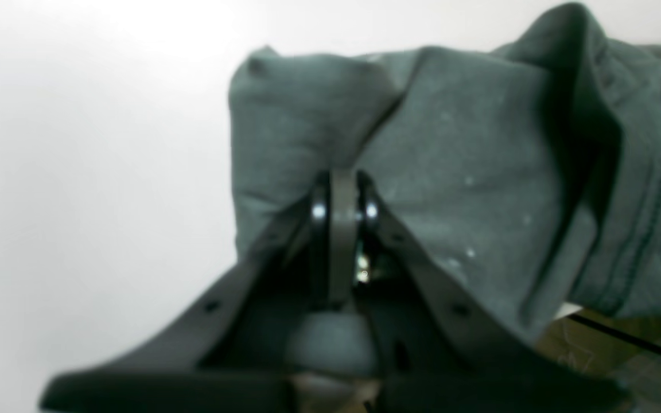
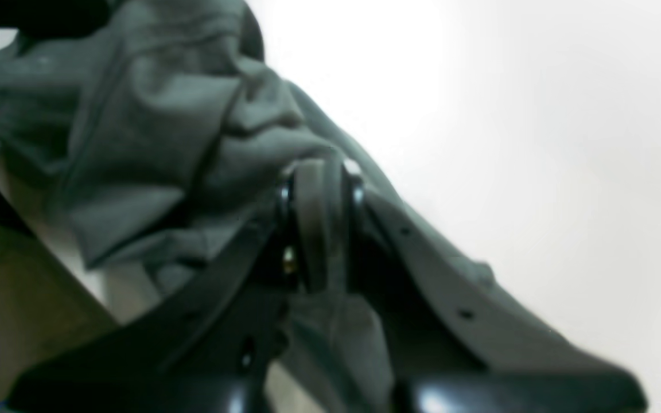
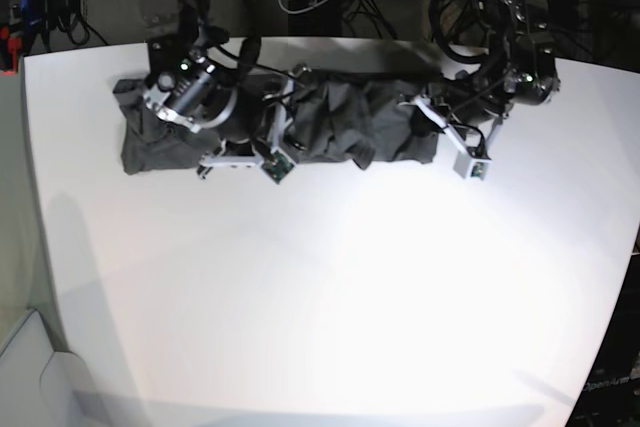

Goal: Layout the t-shirt on the table in an organized manner, then fold the t-shirt properly
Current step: 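Move the right gripper to the folded middle and grasp the shirt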

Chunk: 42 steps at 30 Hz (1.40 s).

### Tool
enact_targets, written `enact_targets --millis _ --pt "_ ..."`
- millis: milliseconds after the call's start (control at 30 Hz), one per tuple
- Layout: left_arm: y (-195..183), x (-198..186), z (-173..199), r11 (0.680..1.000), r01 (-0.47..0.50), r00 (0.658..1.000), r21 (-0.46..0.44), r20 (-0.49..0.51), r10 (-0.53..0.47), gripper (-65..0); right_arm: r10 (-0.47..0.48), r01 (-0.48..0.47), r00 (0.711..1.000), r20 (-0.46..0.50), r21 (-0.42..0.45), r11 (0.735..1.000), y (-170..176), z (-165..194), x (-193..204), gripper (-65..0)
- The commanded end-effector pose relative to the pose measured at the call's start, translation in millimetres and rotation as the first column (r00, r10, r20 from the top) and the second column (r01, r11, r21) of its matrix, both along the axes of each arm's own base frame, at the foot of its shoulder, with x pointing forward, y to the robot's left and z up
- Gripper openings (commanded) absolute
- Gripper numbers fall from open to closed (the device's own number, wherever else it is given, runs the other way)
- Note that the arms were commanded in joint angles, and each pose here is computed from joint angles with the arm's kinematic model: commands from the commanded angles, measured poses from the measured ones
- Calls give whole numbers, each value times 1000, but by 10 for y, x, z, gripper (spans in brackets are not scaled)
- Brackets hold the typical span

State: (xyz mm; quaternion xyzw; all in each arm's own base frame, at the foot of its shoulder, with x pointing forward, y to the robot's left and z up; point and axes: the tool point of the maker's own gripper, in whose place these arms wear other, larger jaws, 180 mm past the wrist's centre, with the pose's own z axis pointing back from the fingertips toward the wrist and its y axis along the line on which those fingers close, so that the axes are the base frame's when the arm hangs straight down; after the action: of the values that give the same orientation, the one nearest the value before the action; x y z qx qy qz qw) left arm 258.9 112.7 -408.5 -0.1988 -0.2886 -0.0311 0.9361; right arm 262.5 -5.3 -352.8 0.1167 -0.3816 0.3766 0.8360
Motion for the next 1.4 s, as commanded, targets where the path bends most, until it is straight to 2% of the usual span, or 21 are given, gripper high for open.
enact_targets --millis 0,200,267,400,500,600,767,933,1100,1367 --pt "-8 78 98 1000 2 999 -7 39 -2 -648 7 -10 998 58 51 999 88 194 55 -609" --pt "-23 77 97 1000 5 999 -9 38 -5 -648 2 -9 998 69 99 995 286 333 96 -589" --pt "-23 77 97 1000 5 999 -9 38 -5 -648 45 -51 997 70 78 996 403 367 98 -532" --pt "-13 78 97 1000 4 999 -8 39 -4 -648 127 -133 988 84 63 989 634 436 44 -374" --pt "-8 78 98 1000 2 999 -7 39 -2 -648 148 -154 985 92 66 986 710 466 42 -268" --pt "-13 78 98 1000 2 999 -9 39 -2 -648 154 -160 985 80 67 985 733 428 28 -212" --pt "-34 76 97 1000 6 999 -11 38 -6 -648 165 -166 986 15 64 984 760 214 -14 -210" --pt "-29 77 98 1000 5 999 -11 38 -5 -648 170 -171 985 19 101 980 843 201 5 -210" --pt "-24 78 98 1000 3 999 -11 39 -3 -648 175 -173 985 -10 101 980 868 108 -6 -220" --pt "-29 77 98 1000 5 999 -11 38 -5 -648 184 -178 981 -56 100 979 920 -35 6 -409"
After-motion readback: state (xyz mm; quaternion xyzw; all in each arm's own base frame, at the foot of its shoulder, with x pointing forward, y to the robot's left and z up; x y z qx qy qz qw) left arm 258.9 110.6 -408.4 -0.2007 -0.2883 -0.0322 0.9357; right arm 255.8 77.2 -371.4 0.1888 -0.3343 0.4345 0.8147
